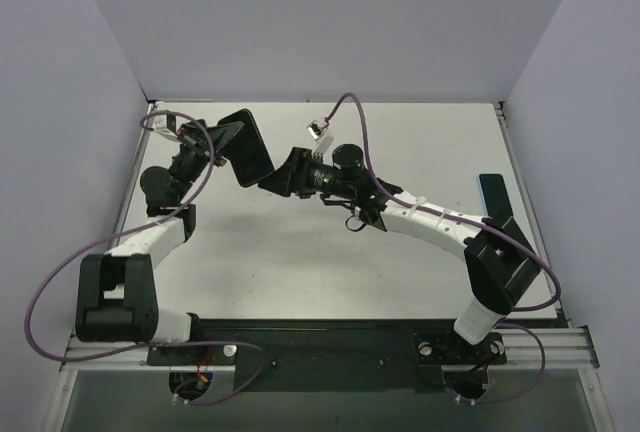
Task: Take the phone out of the phone case
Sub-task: Remove the phone case from the phone.
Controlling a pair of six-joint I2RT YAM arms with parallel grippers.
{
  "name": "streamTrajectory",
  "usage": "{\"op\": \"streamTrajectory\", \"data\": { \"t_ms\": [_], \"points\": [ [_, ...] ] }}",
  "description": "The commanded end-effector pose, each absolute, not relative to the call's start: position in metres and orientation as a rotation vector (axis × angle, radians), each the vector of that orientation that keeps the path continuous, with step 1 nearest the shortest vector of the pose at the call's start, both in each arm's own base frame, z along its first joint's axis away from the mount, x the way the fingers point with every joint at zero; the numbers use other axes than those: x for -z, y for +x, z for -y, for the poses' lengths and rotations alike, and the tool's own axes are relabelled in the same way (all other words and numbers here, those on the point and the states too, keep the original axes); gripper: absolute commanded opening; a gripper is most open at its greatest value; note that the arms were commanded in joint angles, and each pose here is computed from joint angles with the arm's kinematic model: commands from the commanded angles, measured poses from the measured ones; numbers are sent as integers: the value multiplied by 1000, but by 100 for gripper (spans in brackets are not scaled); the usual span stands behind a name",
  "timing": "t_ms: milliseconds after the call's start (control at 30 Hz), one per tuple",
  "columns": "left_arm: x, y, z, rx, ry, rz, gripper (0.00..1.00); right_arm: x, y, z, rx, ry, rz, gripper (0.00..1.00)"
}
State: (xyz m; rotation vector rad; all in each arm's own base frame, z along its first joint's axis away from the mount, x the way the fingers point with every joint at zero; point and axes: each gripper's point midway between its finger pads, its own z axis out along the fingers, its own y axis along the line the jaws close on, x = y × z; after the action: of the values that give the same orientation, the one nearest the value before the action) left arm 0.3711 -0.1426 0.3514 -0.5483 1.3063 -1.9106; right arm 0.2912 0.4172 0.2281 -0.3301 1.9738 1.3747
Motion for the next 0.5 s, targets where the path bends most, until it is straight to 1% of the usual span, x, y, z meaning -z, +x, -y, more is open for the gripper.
{"op": "streamTrajectory", "data": {
  "t_ms": [0, 33, 67, 133, 233, 367, 467],
  "points": [
    [-384, 357, 119, 1587, -536, -1118, 0, -377, 277, -423, -1849, -138, -1441, 59],
    [-392, 348, 116, 1508, -509, -1105, 0, -374, 277, -427, -1877, -129, -1443, 58],
    [-381, 355, 115, 1459, -575, -1152, 0, -377, 276, -427, -1908, -116, -1428, 58],
    [-387, 351, 113, 1390, -564, -1156, 0, -385, 272, -427, -1937, -123, -1390, 58],
    [-391, 350, 112, 1424, -584, -1127, 0, -386, 263, -425, -1944, -135, -1392, 58],
    [-400, 350, 107, 1461, -607, -1067, 0, -351, 275, -408, -1834, -19, -1495, 59],
    [-399, 356, 94, 1434, -691, -1027, 0, -347, 273, -398, -1815, -11, -1500, 60]
  ]
}}
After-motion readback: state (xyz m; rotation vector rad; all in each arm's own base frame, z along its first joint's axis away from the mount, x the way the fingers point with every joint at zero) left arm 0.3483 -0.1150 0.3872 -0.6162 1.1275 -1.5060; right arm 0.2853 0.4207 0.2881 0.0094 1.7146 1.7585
